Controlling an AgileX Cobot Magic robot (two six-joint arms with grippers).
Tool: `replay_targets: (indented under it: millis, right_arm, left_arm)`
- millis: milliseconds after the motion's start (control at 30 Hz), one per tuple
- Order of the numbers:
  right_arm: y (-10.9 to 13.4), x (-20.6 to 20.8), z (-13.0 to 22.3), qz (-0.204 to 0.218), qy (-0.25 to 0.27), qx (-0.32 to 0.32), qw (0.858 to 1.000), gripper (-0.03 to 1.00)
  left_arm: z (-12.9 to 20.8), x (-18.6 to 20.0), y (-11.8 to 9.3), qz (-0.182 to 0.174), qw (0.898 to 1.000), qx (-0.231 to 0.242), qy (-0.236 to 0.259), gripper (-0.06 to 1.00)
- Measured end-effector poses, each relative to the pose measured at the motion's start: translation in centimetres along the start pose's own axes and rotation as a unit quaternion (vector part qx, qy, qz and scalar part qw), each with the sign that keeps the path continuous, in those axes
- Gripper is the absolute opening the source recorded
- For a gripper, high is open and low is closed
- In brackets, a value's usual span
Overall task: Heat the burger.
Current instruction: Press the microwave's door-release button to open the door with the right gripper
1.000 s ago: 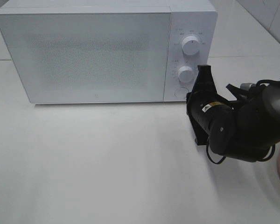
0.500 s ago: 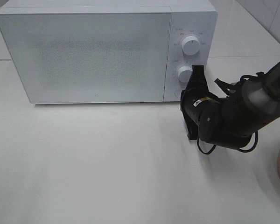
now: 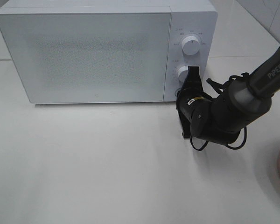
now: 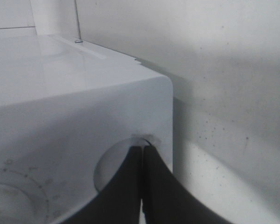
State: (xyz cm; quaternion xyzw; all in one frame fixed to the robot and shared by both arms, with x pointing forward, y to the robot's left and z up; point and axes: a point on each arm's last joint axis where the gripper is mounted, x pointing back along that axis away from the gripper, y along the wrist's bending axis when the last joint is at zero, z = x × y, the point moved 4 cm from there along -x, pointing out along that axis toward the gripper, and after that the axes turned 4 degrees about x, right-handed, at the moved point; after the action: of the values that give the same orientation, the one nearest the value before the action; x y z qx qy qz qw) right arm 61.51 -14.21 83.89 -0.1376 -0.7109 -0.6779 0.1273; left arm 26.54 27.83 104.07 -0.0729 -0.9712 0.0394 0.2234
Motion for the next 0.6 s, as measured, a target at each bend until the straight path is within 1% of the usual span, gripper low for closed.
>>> replay_targets:
  millis: [600]
  right_arm:
    - [0.64, -0.25, 0.05, -0.025, -0.011, -0.001, 1.0, 0.02]
  left_arm:
    - [0.0, 0.0, 0.0, 0.0, 1.0, 0.0, 0.0, 0.99]
